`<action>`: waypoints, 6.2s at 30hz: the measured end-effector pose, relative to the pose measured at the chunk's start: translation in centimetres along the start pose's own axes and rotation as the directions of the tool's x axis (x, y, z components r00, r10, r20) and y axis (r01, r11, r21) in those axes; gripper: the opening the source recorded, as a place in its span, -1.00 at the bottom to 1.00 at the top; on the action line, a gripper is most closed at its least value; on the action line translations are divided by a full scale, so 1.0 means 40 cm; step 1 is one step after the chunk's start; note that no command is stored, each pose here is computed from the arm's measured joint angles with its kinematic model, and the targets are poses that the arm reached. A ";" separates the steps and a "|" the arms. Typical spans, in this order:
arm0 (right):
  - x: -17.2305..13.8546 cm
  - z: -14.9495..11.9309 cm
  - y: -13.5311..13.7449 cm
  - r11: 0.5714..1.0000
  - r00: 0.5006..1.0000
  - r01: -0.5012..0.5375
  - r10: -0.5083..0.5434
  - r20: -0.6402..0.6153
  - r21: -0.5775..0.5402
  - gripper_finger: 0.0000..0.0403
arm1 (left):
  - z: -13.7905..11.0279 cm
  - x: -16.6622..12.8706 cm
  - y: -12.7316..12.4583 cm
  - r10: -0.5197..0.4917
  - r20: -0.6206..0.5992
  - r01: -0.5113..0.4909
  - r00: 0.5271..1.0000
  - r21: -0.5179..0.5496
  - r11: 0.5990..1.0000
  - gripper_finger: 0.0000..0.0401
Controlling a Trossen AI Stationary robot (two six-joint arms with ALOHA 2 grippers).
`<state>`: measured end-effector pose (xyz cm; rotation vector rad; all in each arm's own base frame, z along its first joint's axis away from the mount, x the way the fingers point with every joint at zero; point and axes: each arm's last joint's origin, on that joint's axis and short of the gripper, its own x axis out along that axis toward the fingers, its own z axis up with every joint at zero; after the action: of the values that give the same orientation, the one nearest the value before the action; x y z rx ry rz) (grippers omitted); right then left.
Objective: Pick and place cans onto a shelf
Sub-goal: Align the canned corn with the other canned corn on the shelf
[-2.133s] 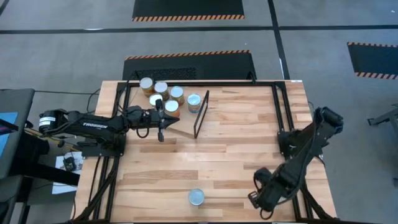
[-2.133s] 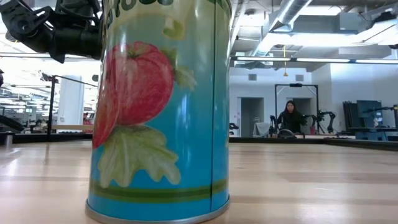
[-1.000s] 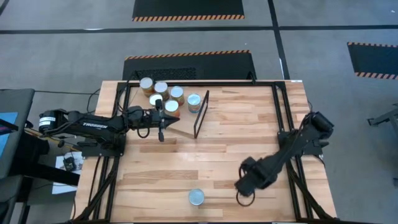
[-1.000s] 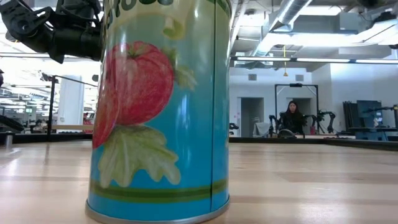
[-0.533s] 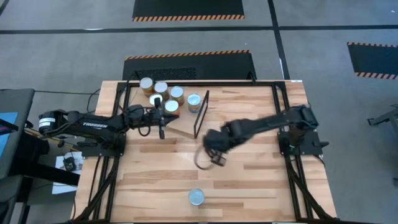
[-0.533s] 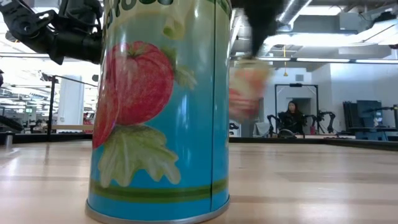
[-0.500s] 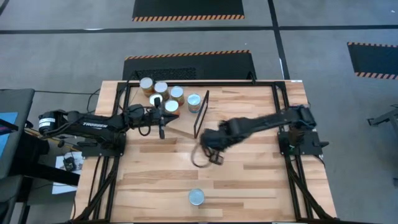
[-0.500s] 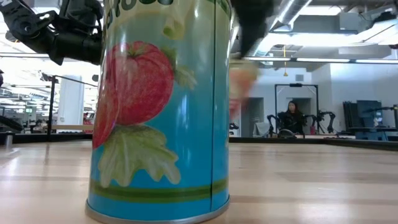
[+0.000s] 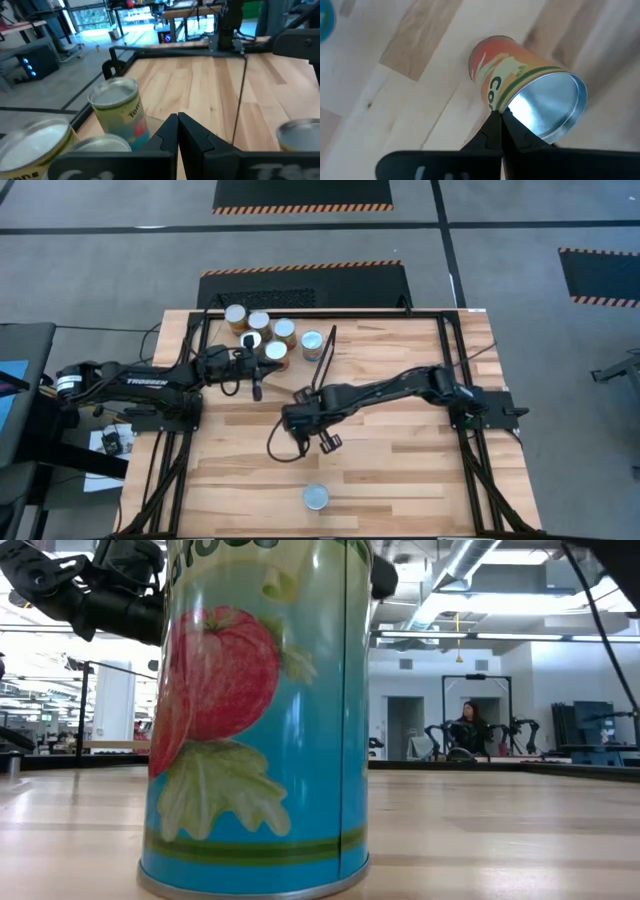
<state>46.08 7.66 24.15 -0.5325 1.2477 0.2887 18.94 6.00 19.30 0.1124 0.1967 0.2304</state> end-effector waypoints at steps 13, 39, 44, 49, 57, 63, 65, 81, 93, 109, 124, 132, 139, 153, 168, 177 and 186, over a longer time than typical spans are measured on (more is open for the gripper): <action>0.032 0.026 0.015 0.978 0.999 0.051 -0.053 -0.006 -0.205 -0.84 | -0.001 -0.002 -0.006 -0.060 -0.003 0.060 0.998 -0.001 0.998 -1.00; -0.143 -0.003 0.030 0.988 0.997 0.076 -0.071 -0.044 0.132 -0.70 | 0.000 -0.003 -0.011 -0.137 0.009 0.137 0.991 -0.001 0.991 -1.00; -0.133 -0.057 0.073 0.981 0.998 0.066 -0.067 -0.005 0.184 -0.94 | -0.002 -0.003 -0.014 -0.161 0.005 0.161 0.987 -0.007 0.987 -1.00; -0.112 -0.161 0.119 0.945 0.976 0.113 -0.164 0.145 0.307 -0.94 | -0.003 -0.003 -0.017 -0.170 0.001 0.170 0.985 -0.007 0.985 -1.00; -0.120 -0.355 0.162 0.798 0.788 0.279 -0.509 0.347 0.535 -0.92 | 0.027 0.004 -0.027 -0.194 0.020 0.195 0.981 -0.023 0.981 -1.00; -0.124 -0.496 0.144 0.727 0.662 0.321 -0.631 0.405 0.607 -0.95 | 0.089 0.019 -0.046 -0.184 -0.073 0.183 0.980 -0.029 0.983 -1.00; -0.105 -0.547 0.136 0.722 0.631 0.301 -0.641 0.438 0.623 -0.95 | 0.116 0.020 -0.057 -0.167 -0.151 0.163 0.974 -0.033 0.986 -1.00; -0.033 -0.768 0.080 0.662 0.341 0.167 -0.734 0.587 0.730 -0.94 | 0.256 0.048 -0.217 -0.074 -0.564 -0.027 0.822 -0.168 0.985 -1.00; -0.037 -0.776 0.071 0.650 0.324 0.216 -0.752 0.574 0.729 -0.93 | 0.167 0.149 -0.345 -0.090 -0.797 -0.066 0.597 -0.161 0.985 -1.00; -0.037 -0.776 0.070 0.648 0.323 0.217 -0.753 0.573 0.730 -0.93 | 0.166 0.071 -0.282 0.149 -0.885 -0.166 0.441 0.082 0.983 -1.00; -0.037 -0.776 0.070 0.648 0.324 0.217 -0.753 0.572 0.730 -0.93 | 0.204 0.108 -0.311 -0.066 -0.783 -0.151 0.618 -0.200 0.968 -0.71; -0.035 -0.777 0.071 0.649 0.330 0.218 -0.752 0.570 0.729 -0.93 | 0.175 0.133 -0.333 -0.044 -0.801 -0.149 0.597 -0.165 0.975 -0.40; -0.035 -0.777 0.071 0.649 0.331 0.220 -0.752 0.570 0.729 -0.92 | 0.158 0.158 -0.344 -0.010 -0.821 -0.164 0.571 -0.126 0.978 -0.33; -0.034 -0.777 0.071 0.649 0.334 0.224 -0.752 0.568 0.727 -0.92 | 0.177 0.137 -0.344 0.047 -0.898 -0.014 0.438 0.046 0.999 -0.97; -0.031 -0.778 0.072 0.652 0.347 0.234 -0.749 0.565 0.721 -0.92 | 0.340 -0.028 -0.234 0.101 -0.908 -0.001 0.406 0.110 0.994 -1.00; -0.031 -0.779 0.071 0.651 0.348 0.235 -0.750 0.563 0.722 -0.92 | 0.311 0.067 -0.329 0.036 -0.854 0.059 0.520 0.078 0.995 -0.77; -0.029 -0.781 0.070 0.649 0.355 0.235 -0.750 0.558 0.724 -0.93 | 0.212 0.139 -0.397 0.106 -0.911 0.043 0.398 0.134 0.990 -0.38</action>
<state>18.79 -6.44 17.81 -0.2018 0.0864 -0.3678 29.42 -8.81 24.47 0.1150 1.3689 0.3005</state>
